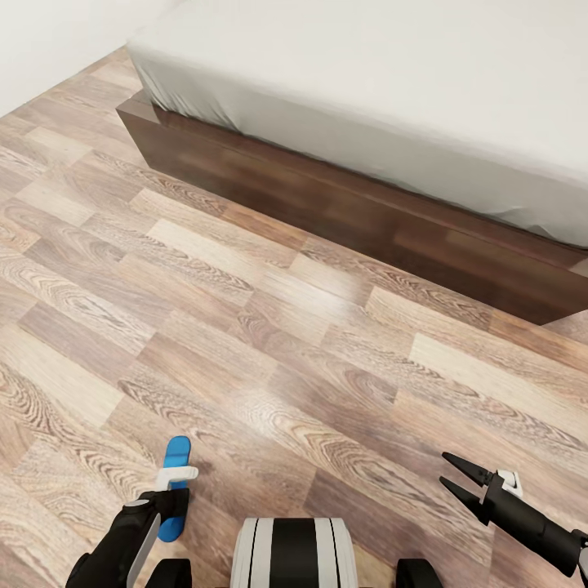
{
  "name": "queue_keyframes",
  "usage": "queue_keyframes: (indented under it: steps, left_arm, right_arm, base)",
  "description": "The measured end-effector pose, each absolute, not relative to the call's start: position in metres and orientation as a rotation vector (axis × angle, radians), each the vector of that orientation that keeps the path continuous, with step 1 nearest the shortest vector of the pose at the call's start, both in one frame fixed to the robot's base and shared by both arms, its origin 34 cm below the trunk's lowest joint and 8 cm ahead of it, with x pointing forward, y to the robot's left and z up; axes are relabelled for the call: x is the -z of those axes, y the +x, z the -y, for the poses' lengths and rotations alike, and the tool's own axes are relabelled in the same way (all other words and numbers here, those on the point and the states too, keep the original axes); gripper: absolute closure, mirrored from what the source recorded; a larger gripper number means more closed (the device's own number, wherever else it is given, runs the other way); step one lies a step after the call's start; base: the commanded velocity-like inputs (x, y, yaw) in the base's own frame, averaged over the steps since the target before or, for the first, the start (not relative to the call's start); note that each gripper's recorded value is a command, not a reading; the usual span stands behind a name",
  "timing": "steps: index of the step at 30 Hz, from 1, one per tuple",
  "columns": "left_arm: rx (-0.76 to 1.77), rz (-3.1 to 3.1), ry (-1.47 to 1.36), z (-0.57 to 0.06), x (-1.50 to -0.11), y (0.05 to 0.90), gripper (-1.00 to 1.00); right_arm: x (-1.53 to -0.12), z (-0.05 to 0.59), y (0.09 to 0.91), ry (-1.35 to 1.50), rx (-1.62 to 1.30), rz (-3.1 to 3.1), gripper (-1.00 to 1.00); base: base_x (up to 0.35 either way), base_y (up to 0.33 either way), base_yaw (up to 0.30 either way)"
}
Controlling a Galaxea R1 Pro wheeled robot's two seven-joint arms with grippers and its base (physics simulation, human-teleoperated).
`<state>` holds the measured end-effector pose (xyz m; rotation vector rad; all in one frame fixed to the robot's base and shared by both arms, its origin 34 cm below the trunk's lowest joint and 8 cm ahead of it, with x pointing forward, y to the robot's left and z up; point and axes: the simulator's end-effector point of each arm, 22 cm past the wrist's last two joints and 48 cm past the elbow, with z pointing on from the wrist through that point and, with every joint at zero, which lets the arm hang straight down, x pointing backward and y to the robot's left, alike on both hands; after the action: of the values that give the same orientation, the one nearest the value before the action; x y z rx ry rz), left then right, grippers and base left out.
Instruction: In the bedroom, move the book from the bed onto either nightstand, and place the two sandals side by side next to the bed.
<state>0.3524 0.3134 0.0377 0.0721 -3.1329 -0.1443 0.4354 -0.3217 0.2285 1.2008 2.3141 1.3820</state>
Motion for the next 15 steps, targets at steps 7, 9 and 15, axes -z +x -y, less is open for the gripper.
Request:
queue_keyframes:
  steps: [7,9,15]
  left_arm:
    - [0.149,3.132,0.077,-0.3154,-0.0379,0.3521,1.0]
    - [0.151,3.14,0.087,-0.3164,-0.0404,0.3555,1.0]
    - [0.152,3.148,0.095,-0.317,-0.0428,0.3592,1.0]
  right_arm:
    - [-0.2286,0.3217,0.4353,1.201,-1.382,-2.314,-1.0]
    - [-0.2317,0.3216,0.4375,1.193,-1.385,-2.308,-1.0]
    - [-0.2347,0.3214,0.4394,1.185,-1.388,-2.304,-1.0]
  base:
    - [0.0,0.0,0.0]
    - [0.0,0.0,0.0]
    - [0.0,0.0,0.0]
